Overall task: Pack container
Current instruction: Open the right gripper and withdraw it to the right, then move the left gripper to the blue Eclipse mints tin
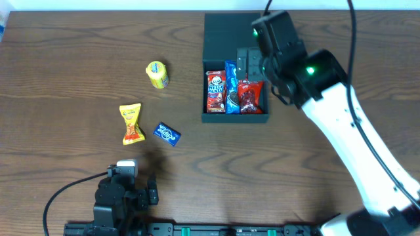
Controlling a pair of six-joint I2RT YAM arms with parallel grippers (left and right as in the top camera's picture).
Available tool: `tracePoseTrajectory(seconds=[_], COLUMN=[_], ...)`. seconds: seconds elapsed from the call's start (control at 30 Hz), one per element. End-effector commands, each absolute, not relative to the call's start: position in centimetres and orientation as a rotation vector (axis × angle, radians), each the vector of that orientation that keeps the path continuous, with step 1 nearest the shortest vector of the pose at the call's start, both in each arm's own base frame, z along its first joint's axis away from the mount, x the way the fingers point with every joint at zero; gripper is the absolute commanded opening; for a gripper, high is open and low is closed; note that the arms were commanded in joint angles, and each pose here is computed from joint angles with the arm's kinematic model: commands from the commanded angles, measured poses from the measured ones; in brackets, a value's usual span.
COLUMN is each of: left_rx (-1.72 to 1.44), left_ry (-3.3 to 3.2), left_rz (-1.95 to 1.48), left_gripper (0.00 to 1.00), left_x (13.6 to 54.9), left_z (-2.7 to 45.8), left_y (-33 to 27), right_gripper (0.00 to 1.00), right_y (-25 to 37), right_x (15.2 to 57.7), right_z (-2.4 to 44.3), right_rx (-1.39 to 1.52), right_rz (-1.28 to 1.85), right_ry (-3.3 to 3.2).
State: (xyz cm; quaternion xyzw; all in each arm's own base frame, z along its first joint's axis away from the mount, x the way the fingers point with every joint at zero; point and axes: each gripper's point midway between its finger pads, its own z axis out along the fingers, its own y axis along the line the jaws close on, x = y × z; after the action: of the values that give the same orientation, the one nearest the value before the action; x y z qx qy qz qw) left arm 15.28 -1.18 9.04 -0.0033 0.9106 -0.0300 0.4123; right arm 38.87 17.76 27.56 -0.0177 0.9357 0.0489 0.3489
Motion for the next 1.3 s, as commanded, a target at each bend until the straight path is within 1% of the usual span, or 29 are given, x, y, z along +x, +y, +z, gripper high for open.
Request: tracePoseTrajectory(seconds=[0.0, 0.23, 0.43, 0.6, 0.77, 0.93, 1.07, 1.27], left_rx=[0.005, 0.005, 0.005, 0.005, 0.005, 0.005, 0.005, 0.005], left_ry=[2.345, 2.345, 2.345, 2.345, 2.345, 2.345, 2.345, 2.345], left_rz=[-0.060, -0.060, -0.060, -0.060, -0.060, -0.060, -0.060, -0.060], left_gripper=[0.95, 0.95, 0.95, 0.96, 0.95, 0.95, 0.95, 0.95], left_x=[14.7, 14.7, 14.7, 14.7, 14.7, 14.7, 14.7, 14.7], left_z=[7.3, 7.3, 7.3, 7.4, 7.3, 7.3, 7.3, 7.3], left_y=[-1.1, -1.1, -1.1, -1.1, -1.1, -1.1, -1.1, -1.1], right_gripper=[0.99, 0.99, 0.99, 0.99, 0.99, 0.99, 0.99, 0.99], right_y=[16.2, 12.1, 7.0, 3.5, 4.5, 4.1, 5.3, 5.4], right_x=[37.5, 34.0, 30.8, 28.4, 26.3, 25.0, 24.7, 25.0], right_z=[27.2, 27.2, 27.4, 26.2, 22.5, 18.4, 17.2, 16.5], right_rx=[-0.072, 0.009, -0.001, 0.060, -0.001, 0.014, -0.030, -0.031], right_rz=[0.067, 0.113, 0.024, -0.025, 0.140, 0.141, 0.209, 0.208], right_ry=[2.397, 2.273, 2.206, 2.172, 2.226, 2.350, 2.413, 2.443])
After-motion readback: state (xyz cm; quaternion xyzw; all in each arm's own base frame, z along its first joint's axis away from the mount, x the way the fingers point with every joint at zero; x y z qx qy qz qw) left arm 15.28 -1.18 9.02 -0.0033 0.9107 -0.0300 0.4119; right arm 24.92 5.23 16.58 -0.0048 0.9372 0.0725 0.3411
